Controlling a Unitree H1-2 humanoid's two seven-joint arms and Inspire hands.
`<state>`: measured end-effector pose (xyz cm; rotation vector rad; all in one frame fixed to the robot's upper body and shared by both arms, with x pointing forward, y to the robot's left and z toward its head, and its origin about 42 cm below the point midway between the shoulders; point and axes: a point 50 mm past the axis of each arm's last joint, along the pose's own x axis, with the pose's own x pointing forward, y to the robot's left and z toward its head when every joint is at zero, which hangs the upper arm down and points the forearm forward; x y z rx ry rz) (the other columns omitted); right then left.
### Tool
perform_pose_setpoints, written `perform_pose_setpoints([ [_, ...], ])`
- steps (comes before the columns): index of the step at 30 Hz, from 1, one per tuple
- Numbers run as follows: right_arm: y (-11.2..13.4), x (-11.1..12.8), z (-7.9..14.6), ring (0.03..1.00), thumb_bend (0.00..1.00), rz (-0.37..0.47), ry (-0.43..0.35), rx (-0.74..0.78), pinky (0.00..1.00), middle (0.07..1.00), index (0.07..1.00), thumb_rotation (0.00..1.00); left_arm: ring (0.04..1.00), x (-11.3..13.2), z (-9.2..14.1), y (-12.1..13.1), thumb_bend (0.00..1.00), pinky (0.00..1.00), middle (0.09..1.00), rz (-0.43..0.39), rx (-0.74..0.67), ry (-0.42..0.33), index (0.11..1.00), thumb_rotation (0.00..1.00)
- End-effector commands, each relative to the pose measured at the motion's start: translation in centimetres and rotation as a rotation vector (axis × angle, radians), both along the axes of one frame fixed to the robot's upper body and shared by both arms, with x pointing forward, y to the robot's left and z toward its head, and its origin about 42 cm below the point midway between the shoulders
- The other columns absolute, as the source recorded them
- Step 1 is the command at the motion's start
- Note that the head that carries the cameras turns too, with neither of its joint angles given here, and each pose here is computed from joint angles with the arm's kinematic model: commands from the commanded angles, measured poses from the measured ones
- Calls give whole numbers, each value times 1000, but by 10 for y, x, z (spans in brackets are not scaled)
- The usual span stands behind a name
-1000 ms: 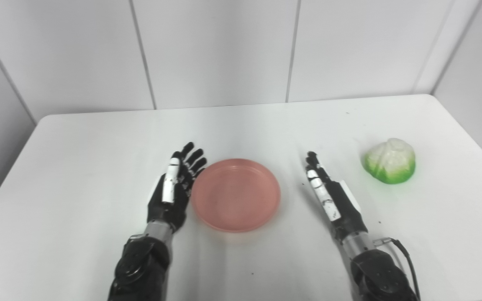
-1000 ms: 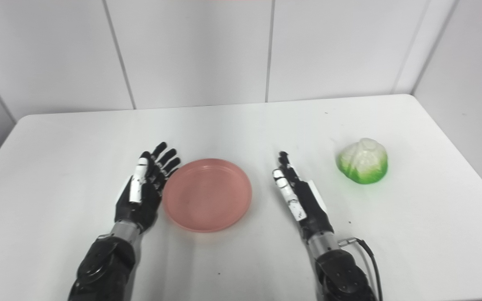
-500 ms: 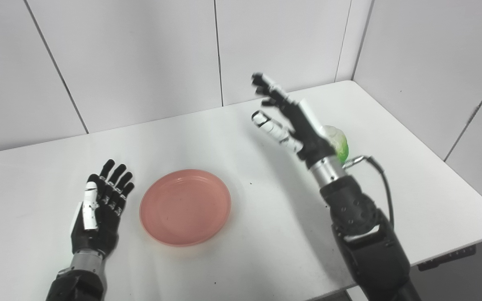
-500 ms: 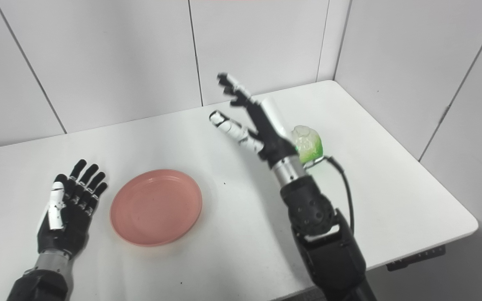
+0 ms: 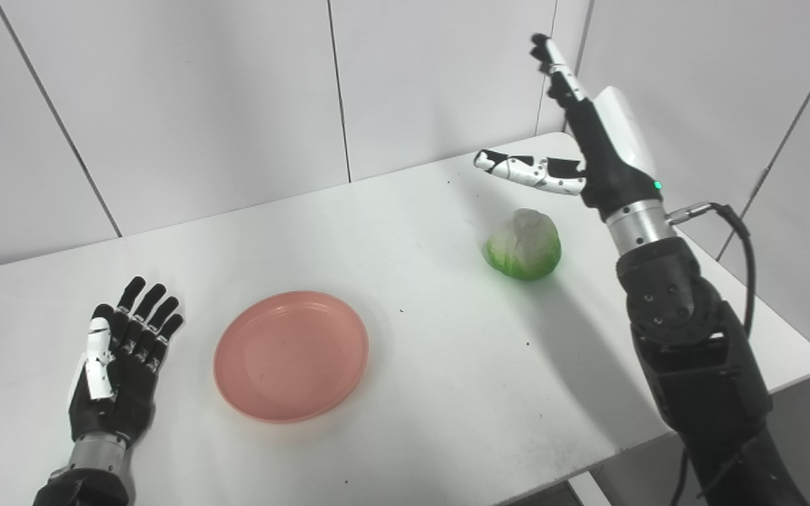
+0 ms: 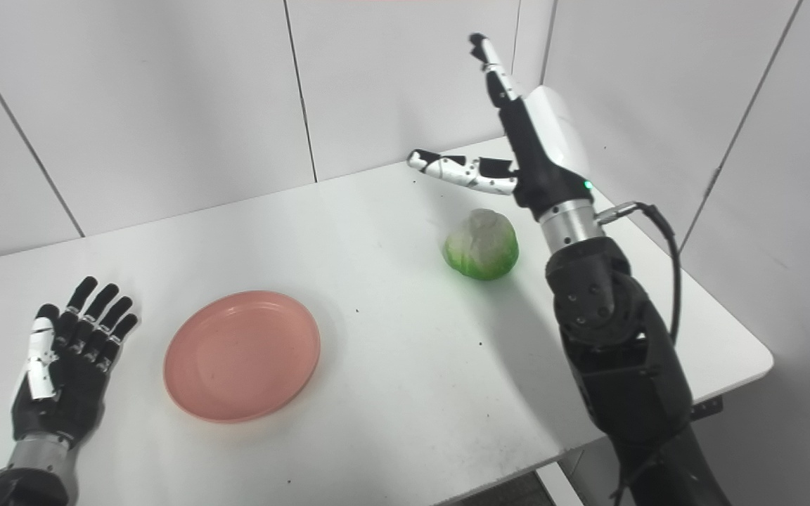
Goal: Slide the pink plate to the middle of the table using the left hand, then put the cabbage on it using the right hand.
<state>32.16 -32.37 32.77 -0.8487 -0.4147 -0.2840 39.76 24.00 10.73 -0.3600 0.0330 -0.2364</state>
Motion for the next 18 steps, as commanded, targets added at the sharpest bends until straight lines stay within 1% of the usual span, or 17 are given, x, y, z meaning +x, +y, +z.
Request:
perform_pose_setpoints([
  [1,-10,-4,14,948,1000,-51,-25,-51,836,979,1000,650,893,-19,-37,12,439,917,903,21,19,162,894,1000],
  [6,-31,-3,4,957,1000,-126,65,-77,851,993,1000,661,893,-17,-37,14,444,918,900,20,21,164,889,1000],
  [9,-43,0,-5,963,1000,-157,120,-87,853,1000,1000,663,898,-17,-36,14,447,924,904,19,15,166,895,1000],
  [14,-53,4,-20,973,1000,-176,175,-112,864,1000,1000,660,898,-18,-35,16,447,928,907,10,23,158,895,1000],
  [18,-59,9,-28,976,1000,-172,218,-115,857,1000,1000,638,890,-18,-33,16,450,915,900,7,27,157,890,1000],
])
